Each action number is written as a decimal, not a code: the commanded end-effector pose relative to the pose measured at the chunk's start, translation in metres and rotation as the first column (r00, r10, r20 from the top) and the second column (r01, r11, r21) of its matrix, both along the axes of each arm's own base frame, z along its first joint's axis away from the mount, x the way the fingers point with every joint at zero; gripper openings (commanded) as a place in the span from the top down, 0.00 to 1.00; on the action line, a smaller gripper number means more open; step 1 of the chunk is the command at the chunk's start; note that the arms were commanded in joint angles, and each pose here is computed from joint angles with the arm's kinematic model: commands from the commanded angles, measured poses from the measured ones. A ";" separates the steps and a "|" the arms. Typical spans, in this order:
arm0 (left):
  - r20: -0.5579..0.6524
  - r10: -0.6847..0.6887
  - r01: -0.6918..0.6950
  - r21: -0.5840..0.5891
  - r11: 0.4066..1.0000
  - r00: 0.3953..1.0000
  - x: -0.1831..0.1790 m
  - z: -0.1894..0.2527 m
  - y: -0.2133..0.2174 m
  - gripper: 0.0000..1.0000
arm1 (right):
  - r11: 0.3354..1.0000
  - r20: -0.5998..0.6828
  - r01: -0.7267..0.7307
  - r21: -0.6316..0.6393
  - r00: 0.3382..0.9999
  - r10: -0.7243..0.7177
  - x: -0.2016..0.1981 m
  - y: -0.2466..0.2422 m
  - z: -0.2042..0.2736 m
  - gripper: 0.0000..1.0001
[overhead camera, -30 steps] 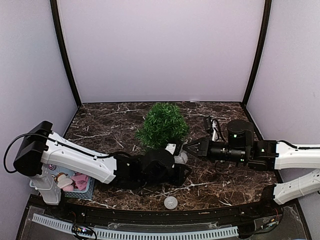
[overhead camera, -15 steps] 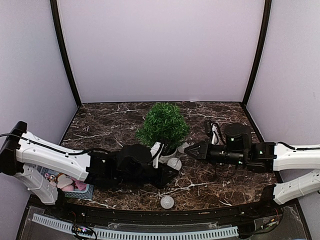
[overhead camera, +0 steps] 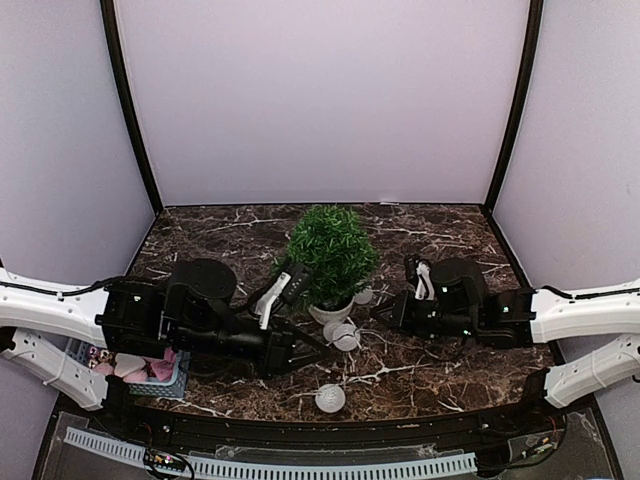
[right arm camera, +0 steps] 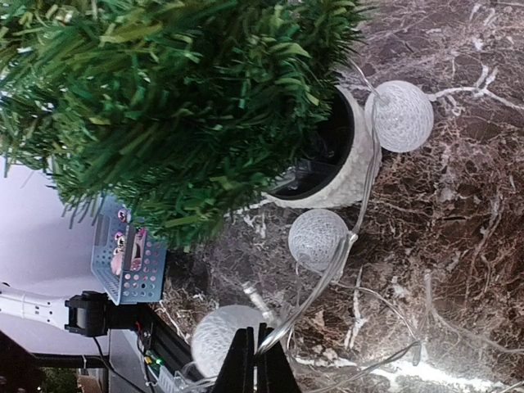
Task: Decorate the small christmas tree
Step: Wrap the side of the string light in the gap of the branches.
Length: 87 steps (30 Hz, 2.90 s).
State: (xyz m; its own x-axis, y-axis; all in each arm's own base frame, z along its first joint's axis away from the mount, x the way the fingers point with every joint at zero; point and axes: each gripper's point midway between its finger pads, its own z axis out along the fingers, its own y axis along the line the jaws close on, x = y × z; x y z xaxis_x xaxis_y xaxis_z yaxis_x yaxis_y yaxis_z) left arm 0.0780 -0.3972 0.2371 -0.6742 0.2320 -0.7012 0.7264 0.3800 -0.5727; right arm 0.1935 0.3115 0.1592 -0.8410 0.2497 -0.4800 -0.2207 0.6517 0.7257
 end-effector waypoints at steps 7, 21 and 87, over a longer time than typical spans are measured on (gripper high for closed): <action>0.047 0.219 -0.221 0.030 0.975 0.974 0.036 0.030 0.078 1.00 | 0.996 -0.016 0.065 -0.057 0.998 -0.066 0.006 -0.012 -0.017 1.00; 0.295 0.606 -0.673 0.359 0.647 0.739 0.109 0.042 0.238 1.00 | 0.992 0.018 0.094 -0.079 0.996 -0.093 0.006 -0.028 -0.003 1.00; 0.293 -0.309 0.200 0.347 0.916 0.905 0.040 -0.001 -0.026 1.00 | 0.994 0.077 0.063 0.085 0.995 -0.069 0.020 0.008 0.039 1.00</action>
